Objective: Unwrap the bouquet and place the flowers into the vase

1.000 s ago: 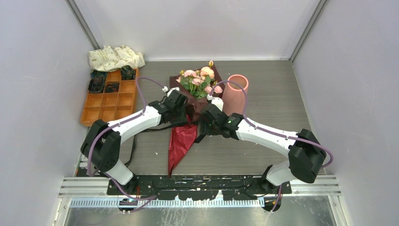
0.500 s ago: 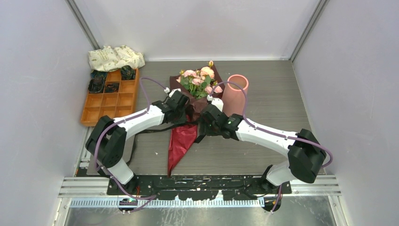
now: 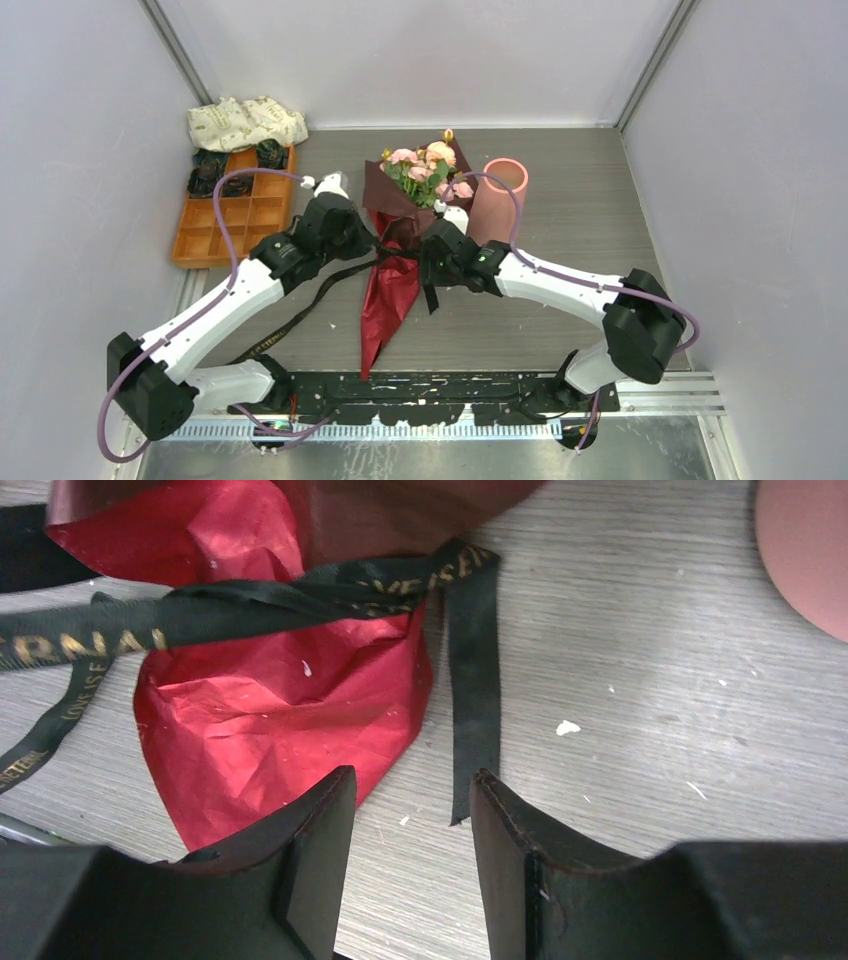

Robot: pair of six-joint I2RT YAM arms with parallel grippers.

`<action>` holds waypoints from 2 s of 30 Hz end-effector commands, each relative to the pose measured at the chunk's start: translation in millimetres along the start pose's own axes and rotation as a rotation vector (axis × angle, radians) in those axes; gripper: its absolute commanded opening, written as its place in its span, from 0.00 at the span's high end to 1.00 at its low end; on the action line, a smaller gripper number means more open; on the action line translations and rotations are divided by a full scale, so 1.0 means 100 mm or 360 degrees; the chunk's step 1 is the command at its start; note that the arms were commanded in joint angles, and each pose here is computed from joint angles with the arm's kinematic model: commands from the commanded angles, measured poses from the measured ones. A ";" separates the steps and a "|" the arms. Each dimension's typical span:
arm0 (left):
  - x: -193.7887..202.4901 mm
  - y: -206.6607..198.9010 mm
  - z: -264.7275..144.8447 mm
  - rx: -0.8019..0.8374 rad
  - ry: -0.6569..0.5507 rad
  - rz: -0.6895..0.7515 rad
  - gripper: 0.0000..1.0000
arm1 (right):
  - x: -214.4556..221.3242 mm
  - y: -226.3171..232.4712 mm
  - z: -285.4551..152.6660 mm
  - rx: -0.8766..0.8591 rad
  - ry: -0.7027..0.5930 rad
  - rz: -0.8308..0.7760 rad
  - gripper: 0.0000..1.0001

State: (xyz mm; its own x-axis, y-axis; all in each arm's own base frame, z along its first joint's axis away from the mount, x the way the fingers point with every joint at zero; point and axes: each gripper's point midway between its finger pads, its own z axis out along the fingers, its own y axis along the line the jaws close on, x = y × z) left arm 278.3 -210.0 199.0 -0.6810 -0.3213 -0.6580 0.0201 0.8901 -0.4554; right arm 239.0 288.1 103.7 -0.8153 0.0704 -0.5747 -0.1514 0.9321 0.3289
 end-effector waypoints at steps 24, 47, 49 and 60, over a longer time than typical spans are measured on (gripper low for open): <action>-0.78 0.68 -1.76 -0.0244 -0.0611 0.0017 1.00 | -0.55 0.63 0.52 -0.0031 -0.0131 -0.0196 0.50; -0.16 0.57 -1.11 -0.0087 -0.0273 0.0092 0.94 | -0.72 0.47 0.61 0.0190 -0.0153 -0.0336 0.67; -0.08 0.53 -1.03 -0.0048 -0.0227 0.0098 0.94 | -0.74 0.46 0.64 0.0222 -0.0155 -0.0348 0.78; 0.25 0.31 -0.49 0.0102 -0.0029 0.0104 0.87 | -1.00 0.27 -0.01 0.0256 -0.0372 -0.0216 0.99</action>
State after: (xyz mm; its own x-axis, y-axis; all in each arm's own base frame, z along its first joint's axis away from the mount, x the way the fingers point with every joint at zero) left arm 208.6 -140.5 189.4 -0.6748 -0.2460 -0.6958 0.0295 0.9331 -0.3584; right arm 316.1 327.5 103.1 -0.7309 -0.1262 -0.6707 -0.2093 0.9769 0.0443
